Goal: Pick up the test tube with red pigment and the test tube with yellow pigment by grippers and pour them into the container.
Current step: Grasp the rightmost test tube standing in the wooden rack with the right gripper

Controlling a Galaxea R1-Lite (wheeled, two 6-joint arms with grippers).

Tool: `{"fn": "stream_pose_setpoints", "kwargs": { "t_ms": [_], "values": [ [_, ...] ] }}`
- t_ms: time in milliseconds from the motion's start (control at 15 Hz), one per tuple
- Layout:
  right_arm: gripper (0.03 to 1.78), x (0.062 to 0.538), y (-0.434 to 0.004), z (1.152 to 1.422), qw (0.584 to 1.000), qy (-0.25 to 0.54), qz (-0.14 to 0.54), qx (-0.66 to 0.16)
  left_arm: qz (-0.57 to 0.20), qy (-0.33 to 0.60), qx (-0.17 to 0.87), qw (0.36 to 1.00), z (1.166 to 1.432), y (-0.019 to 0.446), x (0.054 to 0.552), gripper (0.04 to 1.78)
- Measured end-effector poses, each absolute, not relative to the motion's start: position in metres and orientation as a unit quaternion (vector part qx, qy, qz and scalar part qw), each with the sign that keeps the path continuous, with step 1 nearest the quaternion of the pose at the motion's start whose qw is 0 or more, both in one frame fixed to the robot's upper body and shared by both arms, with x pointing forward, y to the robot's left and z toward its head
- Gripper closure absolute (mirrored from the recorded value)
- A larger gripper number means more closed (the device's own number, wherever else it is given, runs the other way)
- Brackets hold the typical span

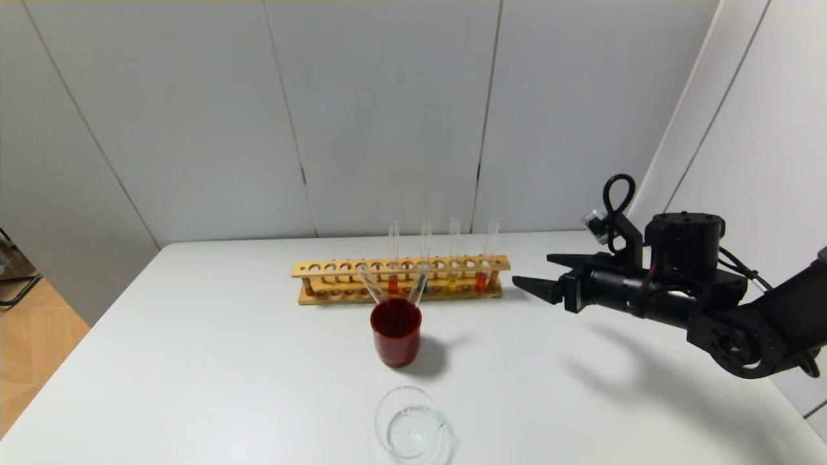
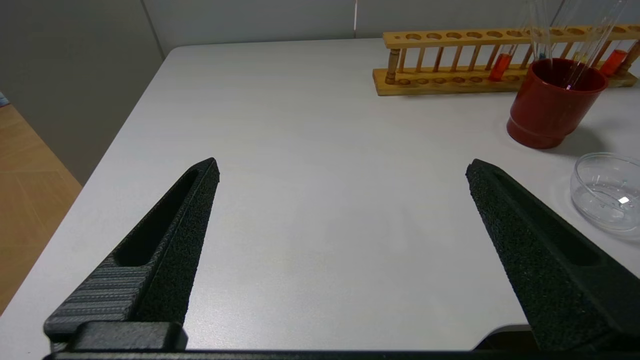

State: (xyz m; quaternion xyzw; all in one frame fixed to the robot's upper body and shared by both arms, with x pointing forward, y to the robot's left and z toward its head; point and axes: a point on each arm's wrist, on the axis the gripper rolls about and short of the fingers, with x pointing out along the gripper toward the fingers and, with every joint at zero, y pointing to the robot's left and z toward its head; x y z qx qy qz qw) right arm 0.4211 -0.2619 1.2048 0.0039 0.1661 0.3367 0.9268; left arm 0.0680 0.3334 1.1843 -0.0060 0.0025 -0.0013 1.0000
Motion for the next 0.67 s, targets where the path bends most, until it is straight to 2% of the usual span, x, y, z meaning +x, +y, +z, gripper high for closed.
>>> {"fn": "stream_pose_setpoints", "kwargs": {
  "t_ms": [400,667],
  "values": [
    [0.06,0.452,-0.251,1.207,0.928,0.135,0.348,-0.005,-0.001,0.003,-0.006,1.0,1.184,0.333,0.068,0.07],
    [0.06,0.468,-0.24,1.197,0.924,0.133,0.358,-0.015,-0.001,0.003,-0.006,1.0,1.184,0.333,0.068,0.07]
  ]
}}
